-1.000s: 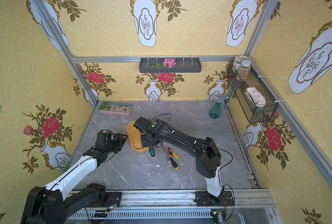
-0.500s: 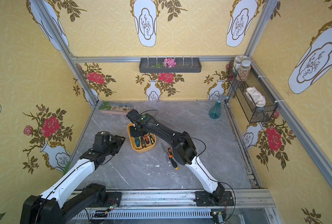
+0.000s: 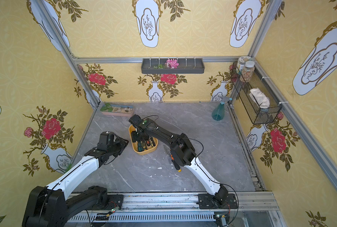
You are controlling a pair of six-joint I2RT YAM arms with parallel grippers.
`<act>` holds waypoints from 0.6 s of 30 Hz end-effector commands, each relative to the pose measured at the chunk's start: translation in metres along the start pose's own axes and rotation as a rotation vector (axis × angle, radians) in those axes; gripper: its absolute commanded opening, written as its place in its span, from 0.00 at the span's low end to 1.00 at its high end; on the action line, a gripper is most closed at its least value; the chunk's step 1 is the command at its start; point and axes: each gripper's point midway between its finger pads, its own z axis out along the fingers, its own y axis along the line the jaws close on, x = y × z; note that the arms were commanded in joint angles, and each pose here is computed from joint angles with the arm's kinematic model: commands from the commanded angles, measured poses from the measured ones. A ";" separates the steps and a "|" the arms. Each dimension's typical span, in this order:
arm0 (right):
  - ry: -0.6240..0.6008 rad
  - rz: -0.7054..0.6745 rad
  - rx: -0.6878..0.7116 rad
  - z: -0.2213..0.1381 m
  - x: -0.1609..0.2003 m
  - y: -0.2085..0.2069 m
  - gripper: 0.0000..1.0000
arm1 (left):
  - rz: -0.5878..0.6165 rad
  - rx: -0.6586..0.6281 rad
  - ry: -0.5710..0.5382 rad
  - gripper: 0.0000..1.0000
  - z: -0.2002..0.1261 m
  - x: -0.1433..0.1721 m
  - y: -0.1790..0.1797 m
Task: Put the screwdriver on the desktop into the storage box
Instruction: Place the screwdriver in the storage box.
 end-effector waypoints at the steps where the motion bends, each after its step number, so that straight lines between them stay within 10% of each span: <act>1: -0.087 0.006 -0.025 -0.039 -0.021 0.006 0.63 | 0.056 0.036 0.003 0.45 0.005 -0.002 -0.010; 18: -0.131 0.126 0.106 -0.127 0.039 -0.069 0.62 | 0.183 -0.079 0.088 0.29 0.050 -0.003 -0.004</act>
